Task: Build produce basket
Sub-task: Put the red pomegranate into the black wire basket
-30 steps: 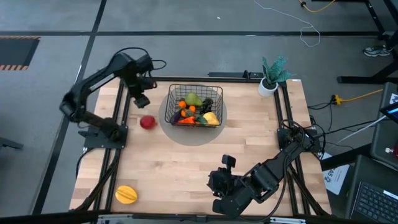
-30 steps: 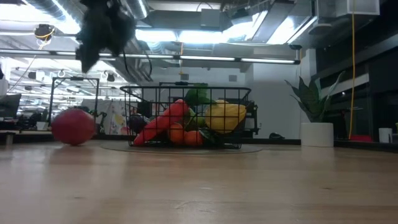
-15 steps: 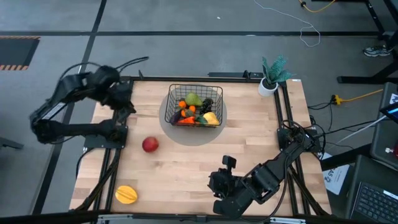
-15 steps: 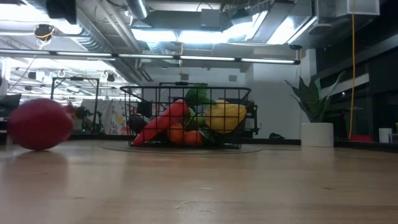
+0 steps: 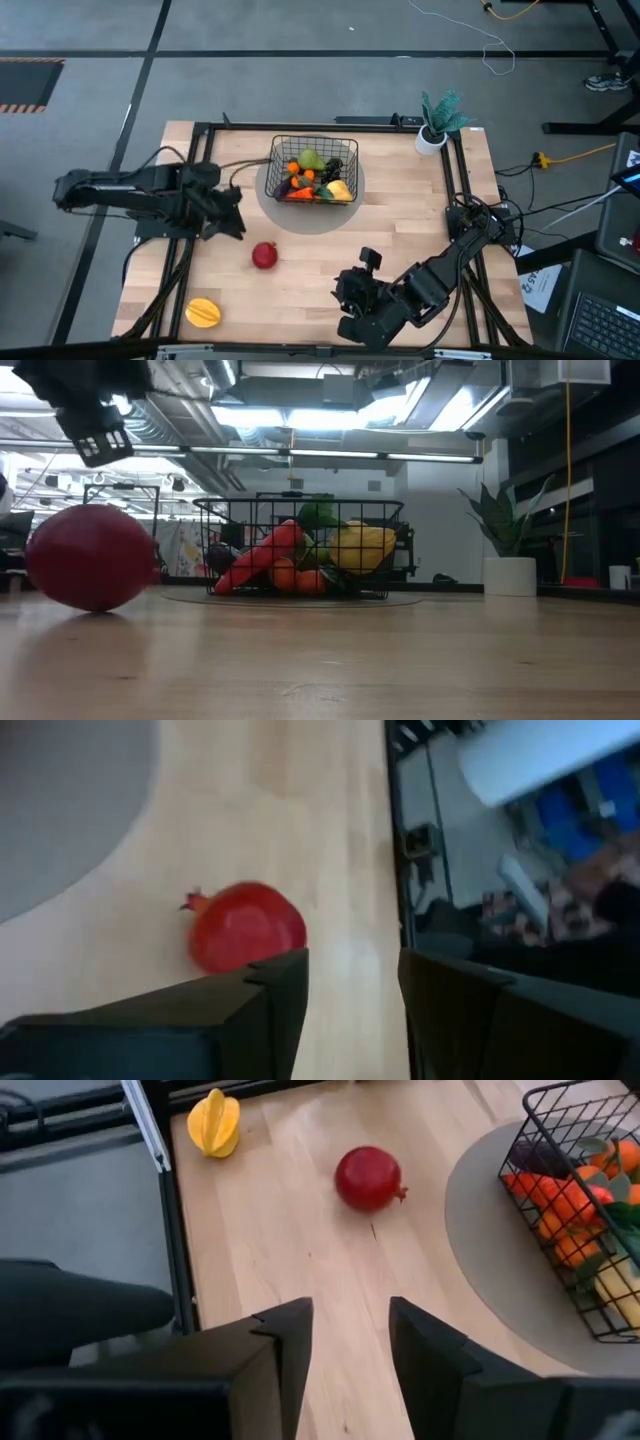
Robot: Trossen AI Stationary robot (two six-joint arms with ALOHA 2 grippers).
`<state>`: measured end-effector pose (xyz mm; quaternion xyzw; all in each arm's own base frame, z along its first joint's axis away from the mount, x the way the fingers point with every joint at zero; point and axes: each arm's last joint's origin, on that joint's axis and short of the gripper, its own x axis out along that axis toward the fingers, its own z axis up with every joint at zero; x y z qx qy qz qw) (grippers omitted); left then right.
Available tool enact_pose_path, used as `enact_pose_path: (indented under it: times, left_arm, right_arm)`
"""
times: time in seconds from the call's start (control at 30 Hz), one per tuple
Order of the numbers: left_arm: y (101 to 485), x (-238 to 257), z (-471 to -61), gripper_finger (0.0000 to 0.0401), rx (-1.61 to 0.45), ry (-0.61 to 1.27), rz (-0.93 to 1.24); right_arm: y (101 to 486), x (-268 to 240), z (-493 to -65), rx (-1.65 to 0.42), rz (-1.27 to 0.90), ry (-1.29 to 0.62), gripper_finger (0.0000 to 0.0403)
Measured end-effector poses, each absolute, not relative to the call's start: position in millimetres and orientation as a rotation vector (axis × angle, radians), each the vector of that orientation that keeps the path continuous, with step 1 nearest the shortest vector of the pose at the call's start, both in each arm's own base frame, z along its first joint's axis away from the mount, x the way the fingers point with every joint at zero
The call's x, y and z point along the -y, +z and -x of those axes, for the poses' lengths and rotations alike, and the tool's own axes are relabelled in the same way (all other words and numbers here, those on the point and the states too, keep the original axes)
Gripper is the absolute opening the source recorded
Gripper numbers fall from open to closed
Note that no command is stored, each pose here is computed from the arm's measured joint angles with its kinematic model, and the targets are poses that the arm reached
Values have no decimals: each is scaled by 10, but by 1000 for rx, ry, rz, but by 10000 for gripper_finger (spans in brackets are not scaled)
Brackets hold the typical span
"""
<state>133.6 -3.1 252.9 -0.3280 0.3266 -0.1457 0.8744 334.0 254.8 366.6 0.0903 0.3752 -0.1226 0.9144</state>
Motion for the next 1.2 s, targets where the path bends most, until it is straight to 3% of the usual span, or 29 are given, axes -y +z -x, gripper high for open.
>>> enact_pose_path:
  times: [0.37, 0.57, 0.83, 1.03, 1.2]
  left_arm:
    - [2323, 691, -1768, 134, -576, -267, 45]
    - [2060, 1089, -2105, 133, -528, -407, -30]
    - [1908, 1650, -2261, 133, -556, -529, -132]
    - [1632, 1796, -2366, 133, -634, -425, -215]
    - [1622, 1790, -2416, 133, -615, -325, -245]
  right_arm:
    - [3669, -2531, -3358, -753, -223, -282, 124]
    - [3675, -2465, -3412, -736, -233, -308, 124]
    - [3696, -2377, -3509, -698, -268, -332, 124]
    - [3719, -2394, -3538, -671, -301, -314, 124]
    - [3750, -2420, -3568, -634, -338, -295, 124]
